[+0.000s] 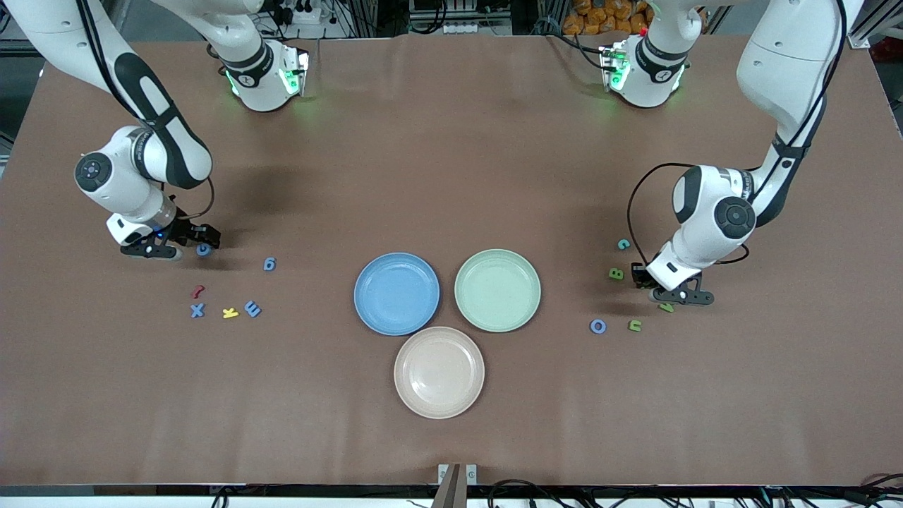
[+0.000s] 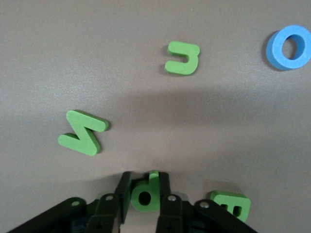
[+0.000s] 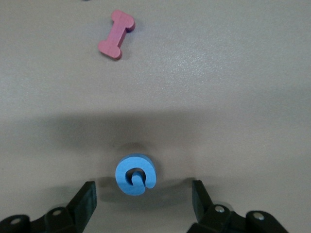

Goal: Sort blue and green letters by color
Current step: 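Grasp a green letter with the left gripper while the right gripper grasps blue c, then drop the green letter into the green plate with the left gripper, then place the blue c on the blue plate while the left gripper returns, then grasp the green u with the left gripper while the right gripper reaches blue g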

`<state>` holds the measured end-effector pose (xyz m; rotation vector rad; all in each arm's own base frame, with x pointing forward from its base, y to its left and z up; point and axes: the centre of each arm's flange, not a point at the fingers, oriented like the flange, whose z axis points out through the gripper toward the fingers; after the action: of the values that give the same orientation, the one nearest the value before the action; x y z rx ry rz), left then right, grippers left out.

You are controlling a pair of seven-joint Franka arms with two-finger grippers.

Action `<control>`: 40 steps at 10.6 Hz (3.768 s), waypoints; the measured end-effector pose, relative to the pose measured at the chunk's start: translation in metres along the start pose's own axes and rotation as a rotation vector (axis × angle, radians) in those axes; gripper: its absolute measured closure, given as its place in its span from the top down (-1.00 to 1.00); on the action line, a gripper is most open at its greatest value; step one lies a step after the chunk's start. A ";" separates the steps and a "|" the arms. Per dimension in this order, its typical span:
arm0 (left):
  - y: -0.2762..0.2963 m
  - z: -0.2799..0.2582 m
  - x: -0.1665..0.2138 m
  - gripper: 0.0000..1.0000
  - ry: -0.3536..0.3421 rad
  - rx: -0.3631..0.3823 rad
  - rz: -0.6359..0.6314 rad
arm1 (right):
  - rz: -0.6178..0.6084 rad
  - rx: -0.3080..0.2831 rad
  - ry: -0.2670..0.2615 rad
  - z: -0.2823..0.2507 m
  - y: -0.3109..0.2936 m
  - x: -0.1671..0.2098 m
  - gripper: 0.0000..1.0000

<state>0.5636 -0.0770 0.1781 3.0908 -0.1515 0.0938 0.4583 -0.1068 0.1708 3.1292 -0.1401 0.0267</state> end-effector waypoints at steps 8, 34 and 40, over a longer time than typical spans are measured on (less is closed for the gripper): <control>0.089 -0.067 0.041 -0.46 0.012 -0.004 -0.049 | -0.005 -0.007 0.033 0.000 0.000 0.000 0.09; 0.120 -0.071 0.108 1.00 -0.032 0.047 -0.209 | -0.062 0.103 0.108 -0.089 -0.481 0.103 -0.30; 0.040 -0.036 0.100 0.82 -0.050 0.065 -0.118 | -0.010 0.120 0.117 -0.079 -0.522 0.080 0.73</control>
<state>0.6573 -0.1250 0.2217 3.1592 0.0325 0.0167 0.5836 0.4065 0.2468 3.2362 -0.1259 0.2263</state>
